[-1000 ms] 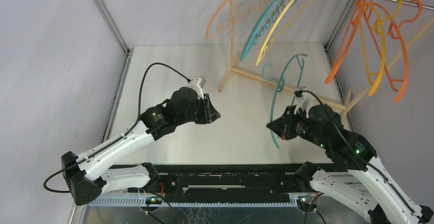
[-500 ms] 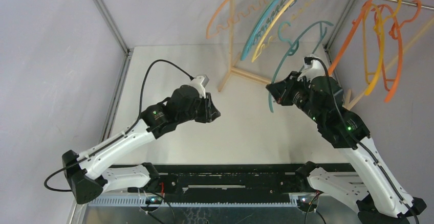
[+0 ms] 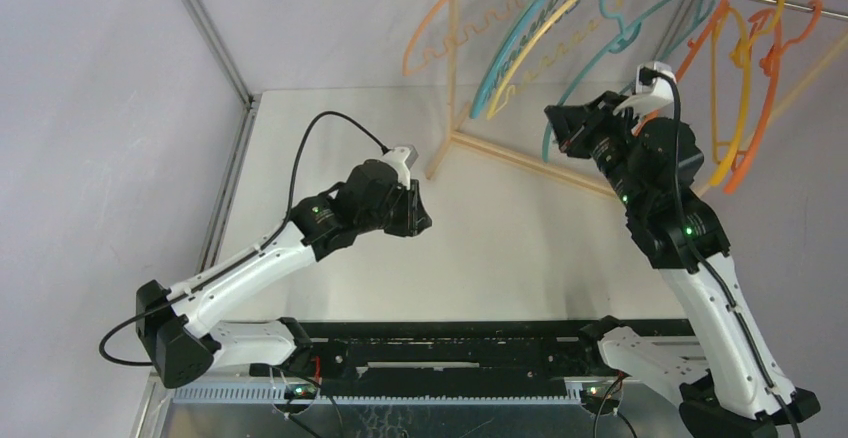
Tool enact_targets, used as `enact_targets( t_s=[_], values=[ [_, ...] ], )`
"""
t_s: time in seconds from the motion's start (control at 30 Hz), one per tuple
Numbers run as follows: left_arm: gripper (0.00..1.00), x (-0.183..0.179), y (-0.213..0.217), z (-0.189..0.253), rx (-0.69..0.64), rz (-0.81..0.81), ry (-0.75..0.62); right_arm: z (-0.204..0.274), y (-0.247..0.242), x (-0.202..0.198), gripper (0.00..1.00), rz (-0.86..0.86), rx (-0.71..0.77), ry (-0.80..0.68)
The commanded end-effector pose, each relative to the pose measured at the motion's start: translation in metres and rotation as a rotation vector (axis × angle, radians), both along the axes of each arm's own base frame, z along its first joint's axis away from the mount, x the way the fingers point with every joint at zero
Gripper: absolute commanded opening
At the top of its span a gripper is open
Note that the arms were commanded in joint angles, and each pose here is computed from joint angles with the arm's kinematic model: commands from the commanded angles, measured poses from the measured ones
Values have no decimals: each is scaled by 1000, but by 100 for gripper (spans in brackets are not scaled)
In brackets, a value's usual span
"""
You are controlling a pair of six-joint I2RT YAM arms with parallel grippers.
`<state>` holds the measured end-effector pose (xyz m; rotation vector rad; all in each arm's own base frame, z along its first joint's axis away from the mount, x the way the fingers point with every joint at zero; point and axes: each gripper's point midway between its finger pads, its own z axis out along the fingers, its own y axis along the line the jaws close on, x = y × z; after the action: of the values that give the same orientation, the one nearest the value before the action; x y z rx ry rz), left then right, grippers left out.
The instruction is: Organize the hangers
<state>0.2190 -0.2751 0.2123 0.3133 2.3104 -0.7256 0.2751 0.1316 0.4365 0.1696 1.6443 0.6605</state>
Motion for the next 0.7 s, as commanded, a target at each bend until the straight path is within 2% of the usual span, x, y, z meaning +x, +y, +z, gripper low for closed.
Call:
enact_targets(
  t_s=[0.0, 0.23, 0.67],
  values=[
    [30, 9, -2, 23, -43, -10, -57, 32, -15, 24, 10, -45, 2, -115],
    [30, 13, 6, 11, -46, 28, -35, 24, -41, 61, 9, -88, -16, -100],
    [30, 22, 7, 0, -40, 37, 2, 19, -60, 84, 10, -108, -26, -101]
  ],
)
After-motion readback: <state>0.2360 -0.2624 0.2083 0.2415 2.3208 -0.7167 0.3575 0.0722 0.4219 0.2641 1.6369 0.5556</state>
